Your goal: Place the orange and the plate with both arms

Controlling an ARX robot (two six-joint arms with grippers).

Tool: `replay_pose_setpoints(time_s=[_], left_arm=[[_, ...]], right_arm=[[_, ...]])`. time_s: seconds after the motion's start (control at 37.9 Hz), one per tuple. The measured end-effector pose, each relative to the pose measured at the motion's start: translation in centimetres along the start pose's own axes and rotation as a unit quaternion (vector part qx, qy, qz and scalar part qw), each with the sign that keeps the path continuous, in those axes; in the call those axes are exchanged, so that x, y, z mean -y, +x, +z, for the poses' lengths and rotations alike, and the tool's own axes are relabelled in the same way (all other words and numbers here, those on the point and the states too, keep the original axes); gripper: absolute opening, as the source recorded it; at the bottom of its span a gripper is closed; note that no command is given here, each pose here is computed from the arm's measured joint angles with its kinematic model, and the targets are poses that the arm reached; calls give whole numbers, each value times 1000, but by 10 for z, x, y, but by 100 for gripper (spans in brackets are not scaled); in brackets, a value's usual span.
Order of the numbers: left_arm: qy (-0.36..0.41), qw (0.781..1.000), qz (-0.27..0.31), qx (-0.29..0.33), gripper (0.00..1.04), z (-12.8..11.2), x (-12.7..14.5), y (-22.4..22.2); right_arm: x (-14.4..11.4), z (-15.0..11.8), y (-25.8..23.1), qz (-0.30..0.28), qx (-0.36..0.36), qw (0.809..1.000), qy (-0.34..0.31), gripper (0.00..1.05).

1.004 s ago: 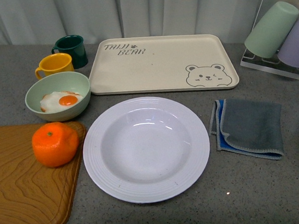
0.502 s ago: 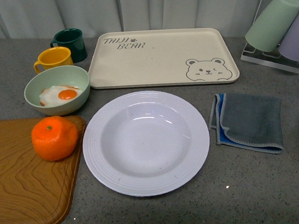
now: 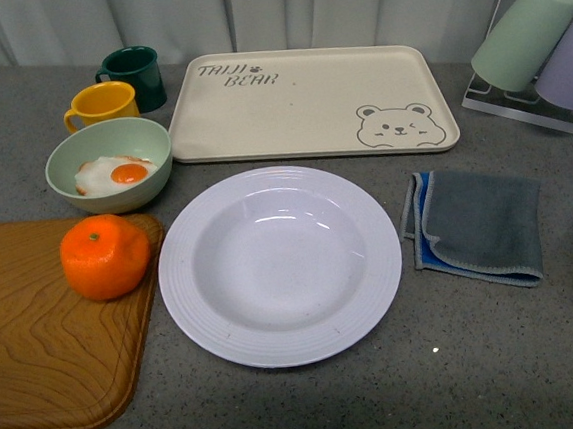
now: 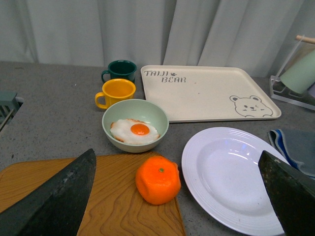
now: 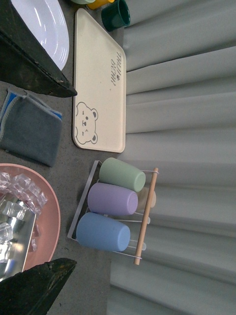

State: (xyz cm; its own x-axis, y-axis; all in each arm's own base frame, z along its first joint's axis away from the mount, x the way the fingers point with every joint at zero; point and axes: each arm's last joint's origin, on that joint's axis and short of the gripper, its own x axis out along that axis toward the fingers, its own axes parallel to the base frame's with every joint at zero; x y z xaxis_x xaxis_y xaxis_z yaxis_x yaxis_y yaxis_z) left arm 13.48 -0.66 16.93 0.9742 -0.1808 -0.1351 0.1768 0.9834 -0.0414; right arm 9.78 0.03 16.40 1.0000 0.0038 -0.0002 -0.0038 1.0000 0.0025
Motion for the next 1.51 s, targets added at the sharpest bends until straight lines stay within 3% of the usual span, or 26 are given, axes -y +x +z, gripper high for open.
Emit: replay_pose_setpoints(time_s=[0.13, 0.24, 0.32, 0.69, 1.19, 1.37, 1.51], left_arm=[[-20, 997, -12, -76, 98, 1, -7, 47], [-49, 983, -4, -176, 98, -20, -13, 89], [-63, 976, -4, -210, 98, -27, -15, 107], [-64, 966, -4, -252, 98, -43, -23, 165], [-52, 944, -38, -323, 98, -70, -20, 184], [-39, 942, -28, -332, 70, -77, -21, 186], [-43, 944, -28, -326, 58, -74, -21, 186]], right_arm=[[0, 0, 0, 0, 0, 1000, 0, 95], [0, 0, 0, 0, 0, 1000, 0, 95], [0, 0, 0, 0, 0, 1000, 0, 95], [0, 0, 0, 0, 0, 1000, 0, 95], [0, 0, 0, 0, 0, 1000, 0, 95], [0, 0, 0, 0, 0, 1000, 0, 95], [0, 0, 0, 0, 0, 1000, 0, 95]])
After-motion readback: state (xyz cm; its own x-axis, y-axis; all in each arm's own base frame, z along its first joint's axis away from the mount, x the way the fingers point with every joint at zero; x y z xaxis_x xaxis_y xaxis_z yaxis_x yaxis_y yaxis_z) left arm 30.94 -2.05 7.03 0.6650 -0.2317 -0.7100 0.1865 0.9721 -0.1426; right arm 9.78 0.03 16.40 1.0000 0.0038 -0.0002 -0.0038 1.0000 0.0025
